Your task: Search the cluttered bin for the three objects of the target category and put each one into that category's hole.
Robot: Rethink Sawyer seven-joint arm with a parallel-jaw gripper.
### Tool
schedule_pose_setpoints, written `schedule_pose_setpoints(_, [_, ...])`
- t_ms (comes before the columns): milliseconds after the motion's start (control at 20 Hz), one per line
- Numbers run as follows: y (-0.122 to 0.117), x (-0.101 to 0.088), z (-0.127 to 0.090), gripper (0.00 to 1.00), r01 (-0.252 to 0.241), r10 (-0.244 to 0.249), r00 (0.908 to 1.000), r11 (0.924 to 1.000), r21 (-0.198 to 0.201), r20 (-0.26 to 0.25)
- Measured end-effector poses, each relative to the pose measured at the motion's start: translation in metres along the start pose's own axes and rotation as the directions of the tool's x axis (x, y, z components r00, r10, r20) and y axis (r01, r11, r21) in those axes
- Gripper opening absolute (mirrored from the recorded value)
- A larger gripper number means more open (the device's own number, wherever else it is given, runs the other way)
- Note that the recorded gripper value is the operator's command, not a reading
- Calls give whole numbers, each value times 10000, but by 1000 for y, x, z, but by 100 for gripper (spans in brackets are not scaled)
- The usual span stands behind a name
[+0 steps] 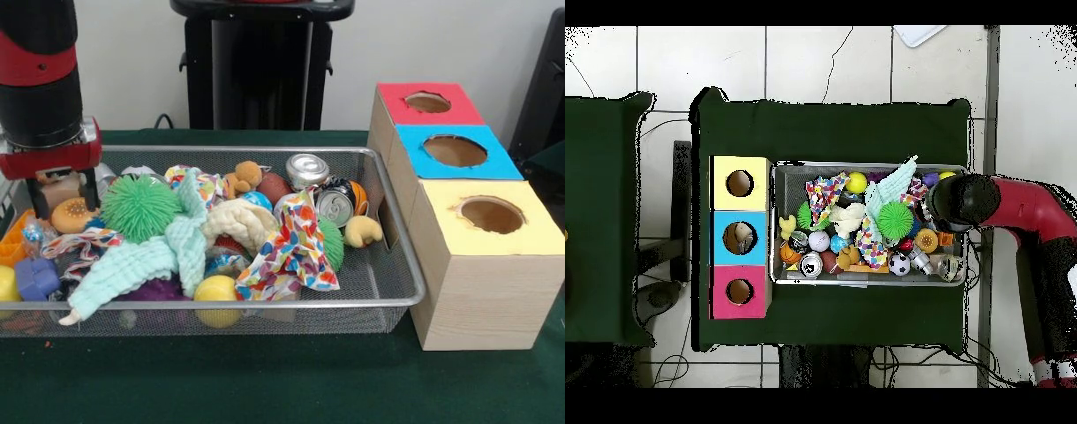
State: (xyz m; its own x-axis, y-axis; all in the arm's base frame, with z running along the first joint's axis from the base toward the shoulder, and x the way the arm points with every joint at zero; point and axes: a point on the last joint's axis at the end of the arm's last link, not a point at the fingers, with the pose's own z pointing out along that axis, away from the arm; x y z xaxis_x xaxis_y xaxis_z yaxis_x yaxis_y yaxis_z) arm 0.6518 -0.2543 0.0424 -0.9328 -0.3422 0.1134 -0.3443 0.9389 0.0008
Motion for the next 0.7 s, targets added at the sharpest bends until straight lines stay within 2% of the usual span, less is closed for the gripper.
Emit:
schedule_pose_setpoints(250, [-11,8,-9,100,-250,254,9993,9996,-165,256])
schedule_pose_setpoints(700, [-36,28,-18,100,-664,666,9972,9978,-68,337])
